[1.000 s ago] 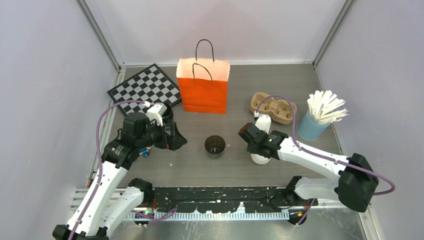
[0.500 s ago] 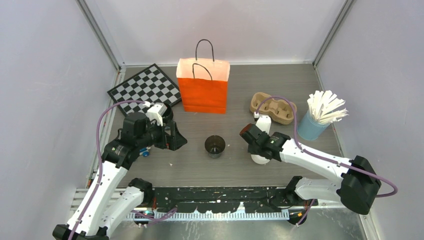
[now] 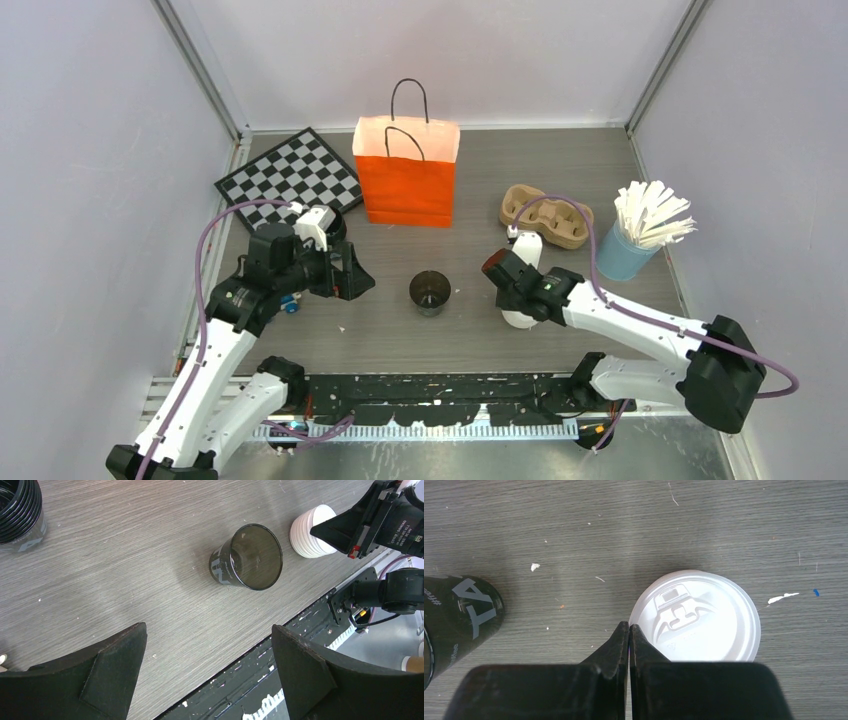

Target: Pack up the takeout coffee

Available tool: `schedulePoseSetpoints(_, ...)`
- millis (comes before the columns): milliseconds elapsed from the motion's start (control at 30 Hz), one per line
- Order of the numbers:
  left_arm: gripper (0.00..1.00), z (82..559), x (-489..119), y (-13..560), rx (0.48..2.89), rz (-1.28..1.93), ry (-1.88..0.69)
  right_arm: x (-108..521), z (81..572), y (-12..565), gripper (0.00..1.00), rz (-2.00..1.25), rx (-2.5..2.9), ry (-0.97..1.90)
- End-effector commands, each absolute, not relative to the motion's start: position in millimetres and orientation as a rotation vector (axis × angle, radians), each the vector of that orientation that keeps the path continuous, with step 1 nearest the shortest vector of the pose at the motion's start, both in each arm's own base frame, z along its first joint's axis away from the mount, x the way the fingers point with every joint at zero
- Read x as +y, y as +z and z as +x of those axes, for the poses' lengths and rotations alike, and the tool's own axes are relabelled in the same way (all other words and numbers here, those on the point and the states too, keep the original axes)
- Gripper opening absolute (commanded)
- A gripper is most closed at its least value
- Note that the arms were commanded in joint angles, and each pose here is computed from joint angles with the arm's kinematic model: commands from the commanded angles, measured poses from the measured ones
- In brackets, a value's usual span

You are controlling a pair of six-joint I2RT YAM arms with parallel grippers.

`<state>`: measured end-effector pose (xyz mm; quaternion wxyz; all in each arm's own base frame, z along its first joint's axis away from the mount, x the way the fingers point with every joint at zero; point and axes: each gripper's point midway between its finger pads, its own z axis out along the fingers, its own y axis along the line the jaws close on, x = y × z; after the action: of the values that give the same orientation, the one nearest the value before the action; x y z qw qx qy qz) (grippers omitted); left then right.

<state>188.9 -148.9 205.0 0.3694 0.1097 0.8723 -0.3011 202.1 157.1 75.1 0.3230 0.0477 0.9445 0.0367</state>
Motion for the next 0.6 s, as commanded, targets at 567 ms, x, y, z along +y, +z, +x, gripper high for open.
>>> schedulePoseSetpoints(567,0.97,189,-151,211,2.206,0.292,-0.785,164,204,97,0.00,0.087,2.432,0.196)
